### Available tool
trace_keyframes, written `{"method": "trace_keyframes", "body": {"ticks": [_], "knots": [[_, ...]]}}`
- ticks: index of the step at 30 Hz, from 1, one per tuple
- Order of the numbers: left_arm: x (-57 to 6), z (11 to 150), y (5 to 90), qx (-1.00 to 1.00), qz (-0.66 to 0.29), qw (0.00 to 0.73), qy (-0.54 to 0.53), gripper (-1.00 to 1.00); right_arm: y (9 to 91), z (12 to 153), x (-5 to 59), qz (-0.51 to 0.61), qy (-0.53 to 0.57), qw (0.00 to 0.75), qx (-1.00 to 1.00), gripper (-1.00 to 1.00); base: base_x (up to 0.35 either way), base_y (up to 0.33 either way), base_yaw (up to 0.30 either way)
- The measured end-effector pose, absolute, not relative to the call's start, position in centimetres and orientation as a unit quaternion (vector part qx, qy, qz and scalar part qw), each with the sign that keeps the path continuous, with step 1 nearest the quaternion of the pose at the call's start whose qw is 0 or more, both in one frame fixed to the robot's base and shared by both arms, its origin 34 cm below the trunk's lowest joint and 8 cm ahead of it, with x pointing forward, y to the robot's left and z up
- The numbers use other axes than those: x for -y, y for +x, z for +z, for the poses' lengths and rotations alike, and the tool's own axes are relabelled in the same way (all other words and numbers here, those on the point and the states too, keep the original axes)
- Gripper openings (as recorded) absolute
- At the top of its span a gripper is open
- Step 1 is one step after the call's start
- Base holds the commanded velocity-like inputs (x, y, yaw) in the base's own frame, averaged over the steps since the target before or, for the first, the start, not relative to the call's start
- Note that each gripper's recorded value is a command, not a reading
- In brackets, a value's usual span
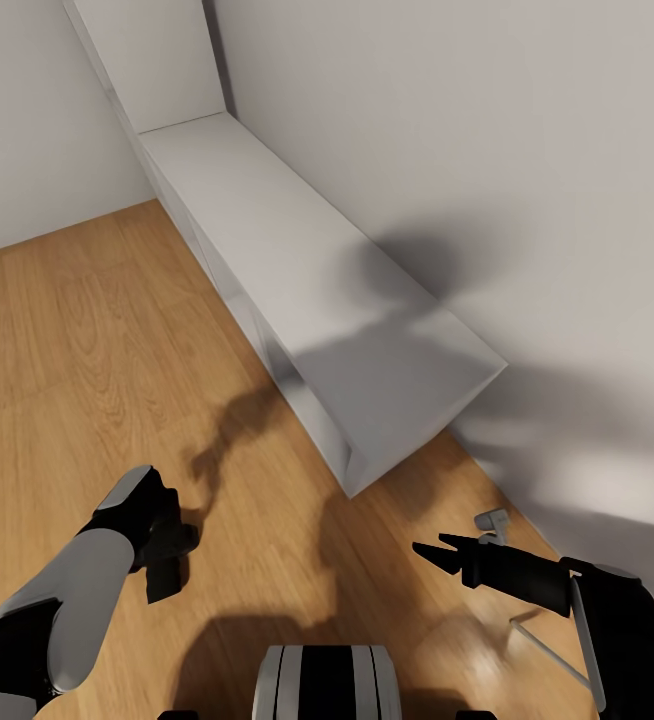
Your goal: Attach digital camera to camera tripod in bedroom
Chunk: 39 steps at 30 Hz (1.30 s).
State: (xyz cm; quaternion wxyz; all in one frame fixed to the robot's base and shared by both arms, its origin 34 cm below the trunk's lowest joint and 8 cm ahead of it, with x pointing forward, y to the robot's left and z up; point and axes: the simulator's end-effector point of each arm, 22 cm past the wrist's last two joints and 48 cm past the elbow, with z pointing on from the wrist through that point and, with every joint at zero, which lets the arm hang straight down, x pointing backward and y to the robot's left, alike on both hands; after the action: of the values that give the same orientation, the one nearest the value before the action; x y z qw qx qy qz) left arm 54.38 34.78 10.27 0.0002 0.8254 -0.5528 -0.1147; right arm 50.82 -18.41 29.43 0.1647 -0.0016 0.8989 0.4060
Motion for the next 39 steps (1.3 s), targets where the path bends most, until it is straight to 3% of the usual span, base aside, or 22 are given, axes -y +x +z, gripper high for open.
{"method": "trace_keyframes", "body": {"ticks": [39], "knots": [[-35.7, 10.7, 54.3, 0.527, -0.136, -0.022, 0.839, 1.0, 50.8, 29.4, 18.5, 0.406, -0.001, 0.165, -0.899, 1.0, 0.0, 0.0, 0.0]]}}
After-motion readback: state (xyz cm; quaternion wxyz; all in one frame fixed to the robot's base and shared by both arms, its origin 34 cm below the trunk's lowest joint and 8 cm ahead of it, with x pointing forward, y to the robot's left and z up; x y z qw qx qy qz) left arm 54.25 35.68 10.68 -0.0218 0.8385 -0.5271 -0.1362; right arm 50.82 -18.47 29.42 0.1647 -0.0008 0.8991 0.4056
